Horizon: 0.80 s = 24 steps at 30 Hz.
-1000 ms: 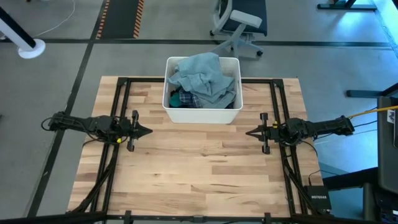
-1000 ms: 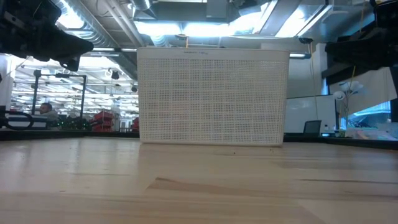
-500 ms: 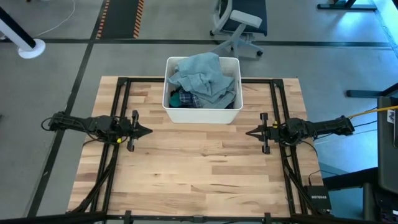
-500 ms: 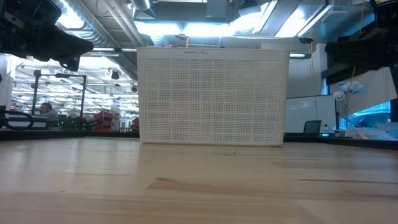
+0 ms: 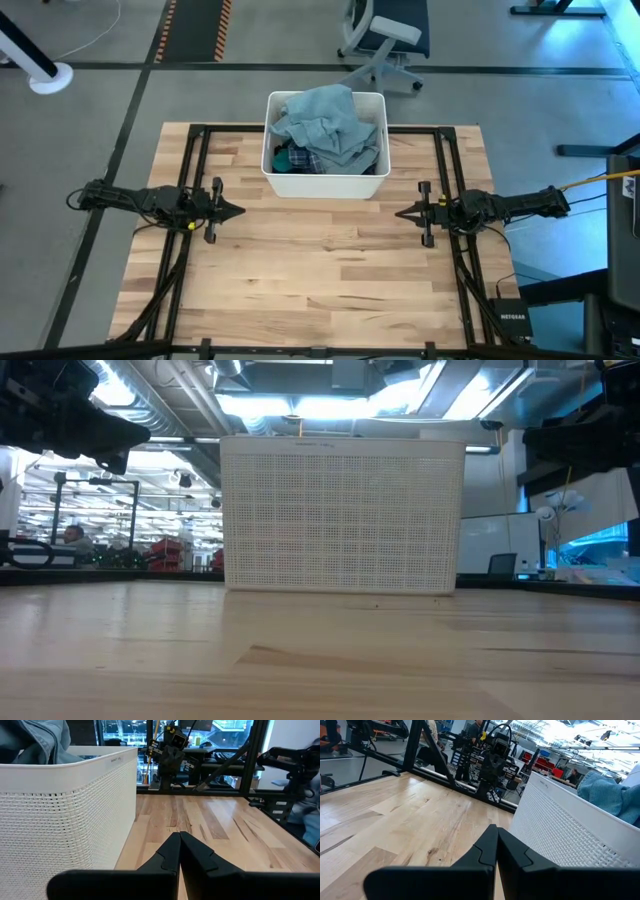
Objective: Sort clothes
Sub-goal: Return to Home Position
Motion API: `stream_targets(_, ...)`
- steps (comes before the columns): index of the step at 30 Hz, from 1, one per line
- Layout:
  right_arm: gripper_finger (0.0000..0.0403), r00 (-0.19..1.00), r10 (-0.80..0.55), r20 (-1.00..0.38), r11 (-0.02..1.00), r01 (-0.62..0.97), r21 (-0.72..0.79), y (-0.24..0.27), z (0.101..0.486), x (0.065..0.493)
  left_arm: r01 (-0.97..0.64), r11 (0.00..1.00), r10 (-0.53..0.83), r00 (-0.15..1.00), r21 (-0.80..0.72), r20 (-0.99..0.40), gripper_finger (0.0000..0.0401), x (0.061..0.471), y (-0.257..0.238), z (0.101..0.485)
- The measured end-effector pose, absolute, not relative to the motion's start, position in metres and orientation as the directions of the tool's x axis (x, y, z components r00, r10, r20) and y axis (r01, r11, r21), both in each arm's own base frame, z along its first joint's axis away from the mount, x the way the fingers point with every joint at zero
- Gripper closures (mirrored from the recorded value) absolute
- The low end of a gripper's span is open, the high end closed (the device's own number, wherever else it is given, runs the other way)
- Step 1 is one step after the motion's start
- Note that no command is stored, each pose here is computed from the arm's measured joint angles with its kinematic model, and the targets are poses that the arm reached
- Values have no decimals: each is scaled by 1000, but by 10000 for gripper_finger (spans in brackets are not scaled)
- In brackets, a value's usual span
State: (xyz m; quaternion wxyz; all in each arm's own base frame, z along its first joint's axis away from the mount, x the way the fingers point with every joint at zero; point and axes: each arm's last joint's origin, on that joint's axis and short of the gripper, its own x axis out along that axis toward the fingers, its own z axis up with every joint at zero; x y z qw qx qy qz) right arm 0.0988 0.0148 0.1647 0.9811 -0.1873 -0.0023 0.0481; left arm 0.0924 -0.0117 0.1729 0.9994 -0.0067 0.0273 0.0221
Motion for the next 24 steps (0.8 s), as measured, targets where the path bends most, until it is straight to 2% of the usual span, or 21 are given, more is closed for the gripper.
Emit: stream_targets(24,388,995,96,-14,925,-94,-368,15,165,99,-44,999,43,998,-12,-55,397,92,-12,173)
